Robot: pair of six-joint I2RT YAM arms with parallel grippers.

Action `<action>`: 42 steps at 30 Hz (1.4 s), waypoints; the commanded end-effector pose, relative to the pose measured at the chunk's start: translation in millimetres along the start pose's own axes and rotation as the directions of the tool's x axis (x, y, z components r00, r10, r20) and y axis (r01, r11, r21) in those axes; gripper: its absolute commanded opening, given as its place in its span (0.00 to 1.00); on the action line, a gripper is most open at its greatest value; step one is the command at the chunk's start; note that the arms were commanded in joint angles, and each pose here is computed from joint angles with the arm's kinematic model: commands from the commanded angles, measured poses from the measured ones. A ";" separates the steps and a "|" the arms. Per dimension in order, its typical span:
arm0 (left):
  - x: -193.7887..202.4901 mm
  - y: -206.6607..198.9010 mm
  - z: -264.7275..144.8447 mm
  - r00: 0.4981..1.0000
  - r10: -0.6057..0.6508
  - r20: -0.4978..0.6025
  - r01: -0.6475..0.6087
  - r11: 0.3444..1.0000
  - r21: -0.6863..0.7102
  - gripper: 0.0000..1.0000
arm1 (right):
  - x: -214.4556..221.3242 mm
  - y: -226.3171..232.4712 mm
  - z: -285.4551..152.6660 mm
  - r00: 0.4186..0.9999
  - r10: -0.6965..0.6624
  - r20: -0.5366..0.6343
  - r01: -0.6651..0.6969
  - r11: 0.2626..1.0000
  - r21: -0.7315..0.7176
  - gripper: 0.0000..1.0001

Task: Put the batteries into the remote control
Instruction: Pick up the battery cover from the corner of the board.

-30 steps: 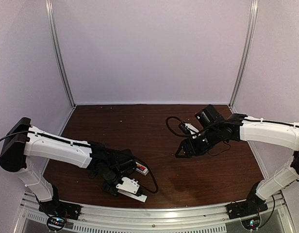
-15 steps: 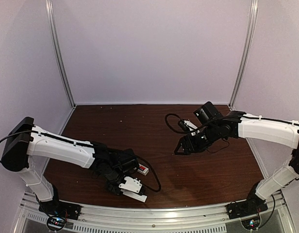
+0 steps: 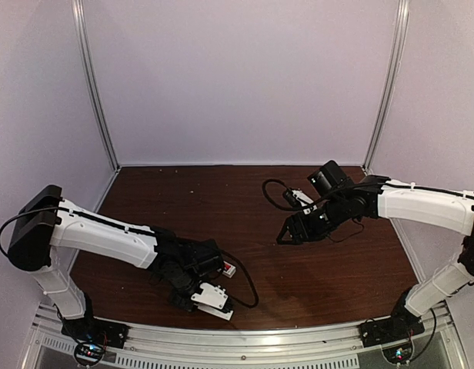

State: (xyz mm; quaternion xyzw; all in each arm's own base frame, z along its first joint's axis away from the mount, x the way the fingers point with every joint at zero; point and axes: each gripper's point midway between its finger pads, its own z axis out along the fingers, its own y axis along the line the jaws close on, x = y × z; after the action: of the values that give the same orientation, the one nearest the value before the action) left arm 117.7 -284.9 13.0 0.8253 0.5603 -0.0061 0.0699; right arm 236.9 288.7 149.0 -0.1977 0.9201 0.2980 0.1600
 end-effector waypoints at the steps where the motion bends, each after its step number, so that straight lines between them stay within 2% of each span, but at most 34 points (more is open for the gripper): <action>1: -7.6 -2.1 8.7 1.000 -0.003 0.001 0.003 1.000 0.021 0.48 | -11.4 -1.1 -10.9 0.999 -0.016 0.047 0.015 1.000 0.021 0.64; 14: -16.2 -25.1 16.4 1.000 0.024 0.006 -0.025 0.989 0.144 0.45 | -10.1 0.1 -17.9 0.998 -0.021 0.059 0.020 1.000 0.018 0.65; 20: -15.7 -23.5 22.6 1.000 0.019 -0.020 -0.016 0.988 0.154 0.41 | -11.4 0.1 -20.5 0.997 -0.026 0.067 0.024 1.000 0.020 0.65; 30: -16.6 -11.0 25.1 0.999 0.010 -0.037 -0.007 0.995 0.098 0.27 | -6.9 -0.3 -20.4 0.997 -0.018 0.072 0.018 1.000 0.006 0.65; 35: -20.1 -5.0 22.3 1.000 -0.001 -0.031 0.003 0.997 0.078 0.20 | 4.3 3.1 -11.2 0.997 0.022 0.072 -0.017 0.998 -0.068 0.65; 42: -21.7 11.8 16.0 0.999 -0.039 -0.037 0.040 0.999 0.020 0.16 | 14.8 15.9 4.5 0.993 0.086 0.078 -0.066 0.971 -0.230 0.65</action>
State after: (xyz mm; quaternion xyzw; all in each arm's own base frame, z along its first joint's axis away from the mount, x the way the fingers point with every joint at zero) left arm 108.4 -309.7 11.0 0.8254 0.5622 -0.0251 0.0450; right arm 217.4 285.2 135.6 -0.1746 0.9042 0.3565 0.1578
